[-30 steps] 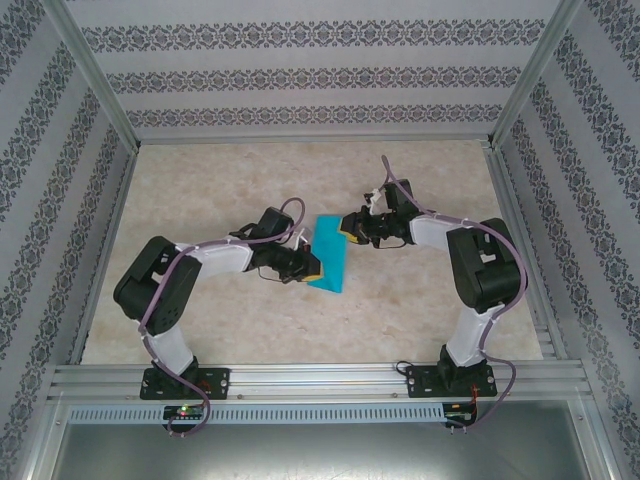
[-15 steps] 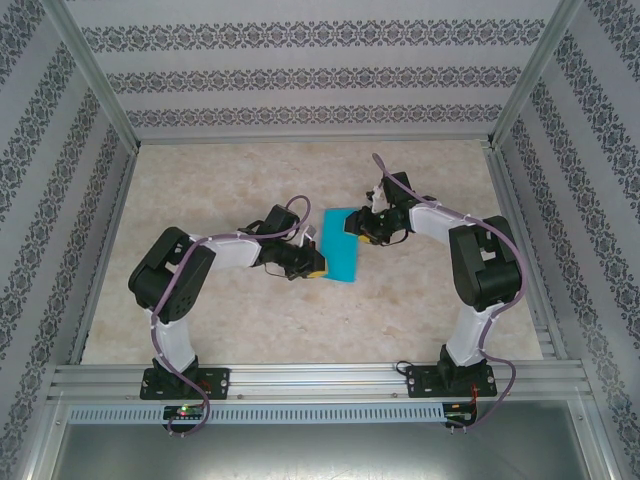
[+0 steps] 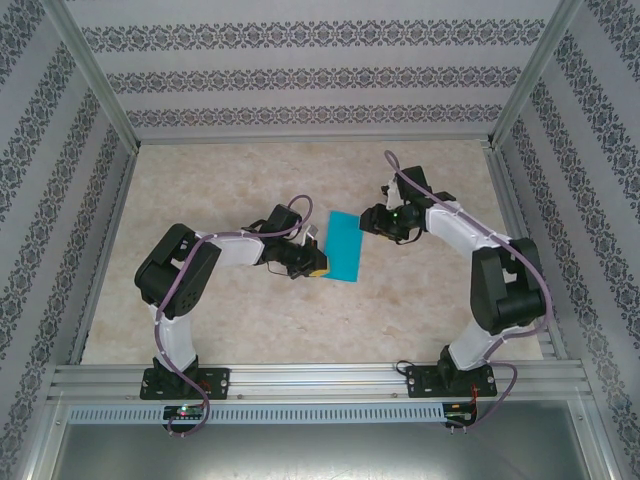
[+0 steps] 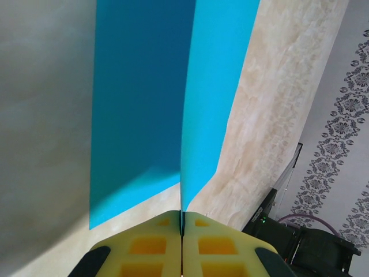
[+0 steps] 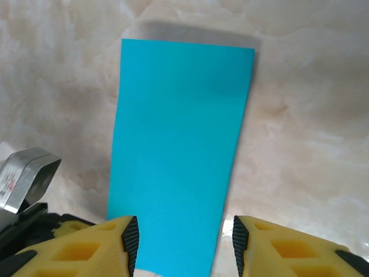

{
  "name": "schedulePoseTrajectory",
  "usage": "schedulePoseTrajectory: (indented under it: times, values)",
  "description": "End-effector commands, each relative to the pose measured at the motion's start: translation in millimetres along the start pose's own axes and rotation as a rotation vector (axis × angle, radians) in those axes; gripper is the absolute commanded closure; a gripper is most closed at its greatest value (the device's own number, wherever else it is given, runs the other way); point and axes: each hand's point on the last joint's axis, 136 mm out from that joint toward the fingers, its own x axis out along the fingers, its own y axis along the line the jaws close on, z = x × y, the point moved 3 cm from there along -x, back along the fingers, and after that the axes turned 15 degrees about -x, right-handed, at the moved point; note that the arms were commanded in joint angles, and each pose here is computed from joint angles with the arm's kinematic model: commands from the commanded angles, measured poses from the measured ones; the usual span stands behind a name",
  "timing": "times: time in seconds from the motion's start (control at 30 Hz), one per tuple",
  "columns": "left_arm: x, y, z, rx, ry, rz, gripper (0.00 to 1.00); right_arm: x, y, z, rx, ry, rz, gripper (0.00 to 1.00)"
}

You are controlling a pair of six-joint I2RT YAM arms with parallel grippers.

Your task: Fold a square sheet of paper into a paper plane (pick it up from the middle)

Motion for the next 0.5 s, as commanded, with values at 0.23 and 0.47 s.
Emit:
schedulePoseTrajectory:
  times: [0.23, 0.47]
  values:
    - [8.2, -20.8, -3.1, 0.028, -0.001, -0.027, 0.91, 33.2, 5.1, -8.9, 0.005, 0.061, 0.066, 0.72]
    - [11.0, -22.4, -0.9, 0.025, 0.001, -0.024, 0.9, 55.3, -7.5, -8.4, -0.01, 0.111, 0.038, 0.84]
